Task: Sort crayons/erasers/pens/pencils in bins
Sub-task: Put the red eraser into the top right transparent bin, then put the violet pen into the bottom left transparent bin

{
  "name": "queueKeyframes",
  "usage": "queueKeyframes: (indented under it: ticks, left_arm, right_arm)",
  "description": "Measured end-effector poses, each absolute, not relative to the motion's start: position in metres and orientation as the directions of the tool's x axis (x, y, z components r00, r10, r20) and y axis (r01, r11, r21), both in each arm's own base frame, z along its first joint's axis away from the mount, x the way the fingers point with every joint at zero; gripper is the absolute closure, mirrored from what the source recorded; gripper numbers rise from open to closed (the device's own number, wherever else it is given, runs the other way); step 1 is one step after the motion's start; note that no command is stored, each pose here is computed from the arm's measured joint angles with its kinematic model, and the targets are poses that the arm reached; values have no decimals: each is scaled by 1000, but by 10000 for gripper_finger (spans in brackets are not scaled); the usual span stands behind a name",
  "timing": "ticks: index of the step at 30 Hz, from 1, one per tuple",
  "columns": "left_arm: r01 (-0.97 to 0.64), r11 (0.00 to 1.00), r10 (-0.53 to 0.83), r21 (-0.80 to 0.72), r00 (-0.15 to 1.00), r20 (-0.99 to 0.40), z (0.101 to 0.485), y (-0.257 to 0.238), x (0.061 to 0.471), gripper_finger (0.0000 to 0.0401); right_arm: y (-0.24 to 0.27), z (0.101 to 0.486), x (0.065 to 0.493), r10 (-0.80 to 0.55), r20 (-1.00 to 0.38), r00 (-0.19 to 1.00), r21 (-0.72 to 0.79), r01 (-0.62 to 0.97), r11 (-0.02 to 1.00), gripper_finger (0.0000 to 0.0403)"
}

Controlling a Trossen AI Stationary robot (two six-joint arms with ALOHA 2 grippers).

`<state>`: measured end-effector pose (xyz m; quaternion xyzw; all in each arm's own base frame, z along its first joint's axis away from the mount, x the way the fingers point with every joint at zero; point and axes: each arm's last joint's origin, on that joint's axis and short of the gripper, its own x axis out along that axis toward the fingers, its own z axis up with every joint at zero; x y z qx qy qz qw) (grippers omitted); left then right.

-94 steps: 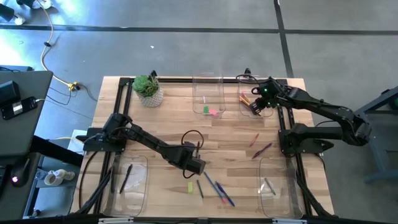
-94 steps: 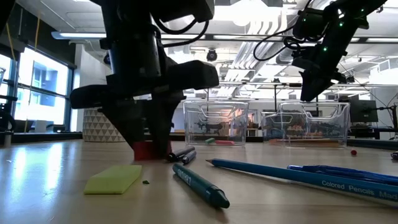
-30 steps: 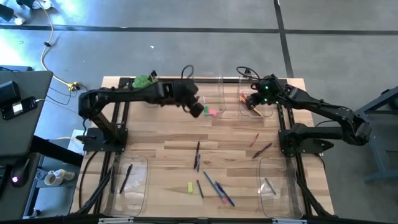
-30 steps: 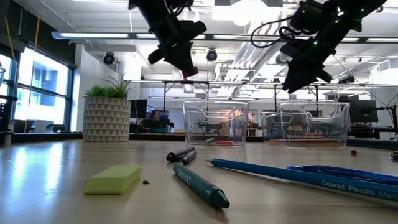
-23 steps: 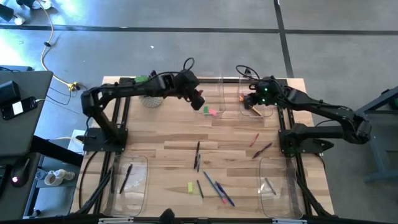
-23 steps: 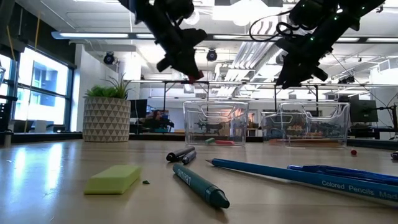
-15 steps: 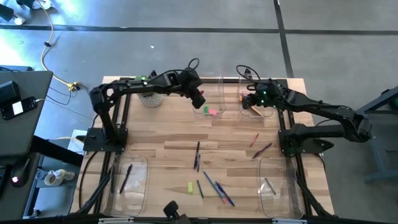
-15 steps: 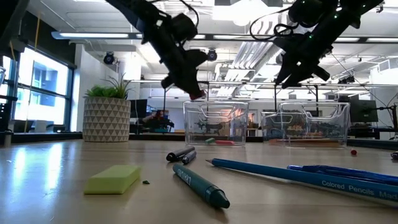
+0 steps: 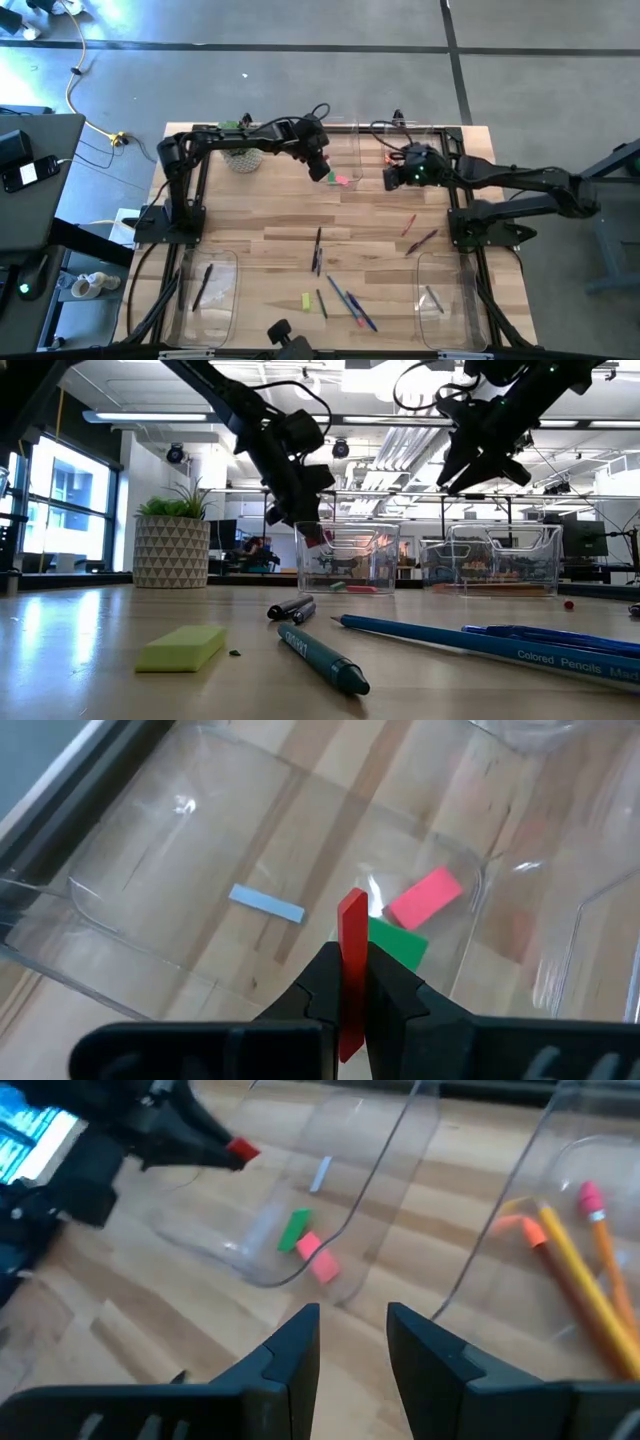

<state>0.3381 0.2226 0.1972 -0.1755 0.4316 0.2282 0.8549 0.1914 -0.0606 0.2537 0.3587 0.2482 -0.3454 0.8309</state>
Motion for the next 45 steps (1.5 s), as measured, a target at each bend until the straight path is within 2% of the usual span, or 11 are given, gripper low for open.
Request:
queueKeyframes:
  ticks: [9, 14, 21, 28, 33, 42, 45]
  left_arm:
    - [-520, 847, 218, -111, 531, -819, 196, 223, 338, 339]
    - [-480, 859, 148, -181, 570, -808, 196, 221, 339, 300]
    - [-505, 838, 144, -208, 572, -808, 196, 221, 339, 249]
    - [-492, 845, 141, -208, 581, -802, 204, 222, 341, 221]
    - [-375, 921, 164, -103, 615, -772, 222, 224, 349, 221]
    - [-233, 970, 206, 61, 671, -712, 252, 228, 359, 226]
    - [-181, 963, 270, 200, 650, -710, 257, 225, 363, 226]
  right_arm:
    - [-33, 245, 206, -299, -691, 658, 452, 716, 532, 293]
    - [-19, 241, 214, -317, -679, 662, 430, 709, 559, 293]
    - [-14, 241, 212, -356, -672, 650, 389, 718, 577, 293]
    - [-17, 242, 212, -372, -670, 642, 326, 705, 630, 293]
    - [-26, 258, 214, -404, -648, 646, 262, 687, 678, 293]
    - [-56, 290, 216, -541, -555, 632, 227, 740, 633, 293]
    - [-64, 293, 215, -567, -530, 631, 236, 752, 616, 293]
